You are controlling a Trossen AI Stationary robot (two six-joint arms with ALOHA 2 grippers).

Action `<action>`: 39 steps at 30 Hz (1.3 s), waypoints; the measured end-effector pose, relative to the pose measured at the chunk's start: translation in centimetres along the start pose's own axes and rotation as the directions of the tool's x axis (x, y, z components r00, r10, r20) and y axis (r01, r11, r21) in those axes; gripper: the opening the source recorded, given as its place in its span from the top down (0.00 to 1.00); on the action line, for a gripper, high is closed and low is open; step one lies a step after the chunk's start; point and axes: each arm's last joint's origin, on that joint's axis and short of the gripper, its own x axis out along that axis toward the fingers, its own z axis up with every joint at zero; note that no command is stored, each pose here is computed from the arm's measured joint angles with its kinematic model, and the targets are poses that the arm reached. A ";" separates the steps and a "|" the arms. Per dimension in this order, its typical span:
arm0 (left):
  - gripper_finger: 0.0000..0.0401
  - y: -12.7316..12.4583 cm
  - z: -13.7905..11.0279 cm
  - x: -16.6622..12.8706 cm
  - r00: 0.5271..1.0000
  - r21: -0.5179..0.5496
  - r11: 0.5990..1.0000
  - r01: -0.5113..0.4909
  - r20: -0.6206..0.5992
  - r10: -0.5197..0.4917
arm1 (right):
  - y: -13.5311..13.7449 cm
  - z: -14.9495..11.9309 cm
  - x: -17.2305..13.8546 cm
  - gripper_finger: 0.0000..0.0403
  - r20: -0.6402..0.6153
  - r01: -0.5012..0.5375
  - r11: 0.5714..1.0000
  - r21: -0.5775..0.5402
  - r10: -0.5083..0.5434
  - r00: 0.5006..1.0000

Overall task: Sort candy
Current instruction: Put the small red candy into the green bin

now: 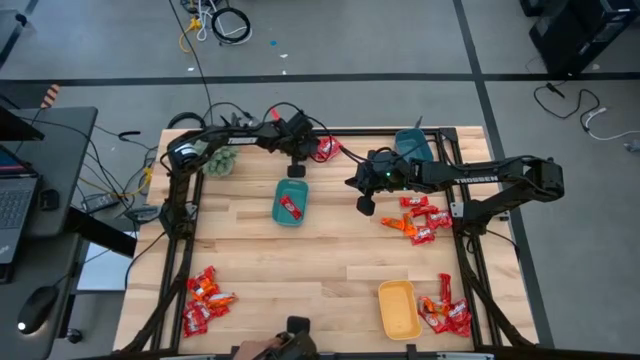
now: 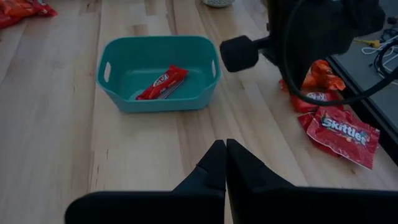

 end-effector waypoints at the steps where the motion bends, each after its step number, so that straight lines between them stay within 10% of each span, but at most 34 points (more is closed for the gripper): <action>1: 1.00 0.1 0.2 -0.4 1.000 0.001 1.000 0.000 0.011 0.000 | 0.0 0.0 0.0 1.00 0.000 0.000 1.000 0.000 0.000 1.000; 15: 0.96 -1.1 2.2 -3.1 0.999 -0.089 0.996 -0.020 0.046 0.025 | 0.0 0.0 0.0 1.00 0.000 -0.003 1.000 0.000 0.003 1.000; 29: 0.56 -1.6 2.0 -1.0 0.999 -0.048 0.998 -0.033 0.016 0.034 | 0.4 0.1 0.0 1.00 0.011 -0.024 1.000 -0.001 0.024 1.000; 39: 0.60 -1.5 0.5 1.1 0.999 -0.067 0.998 0.021 -0.027 -0.022 | 0.4 0.2 0.0 1.00 0.020 -0.026 1.000 -0.005 0.026 0.999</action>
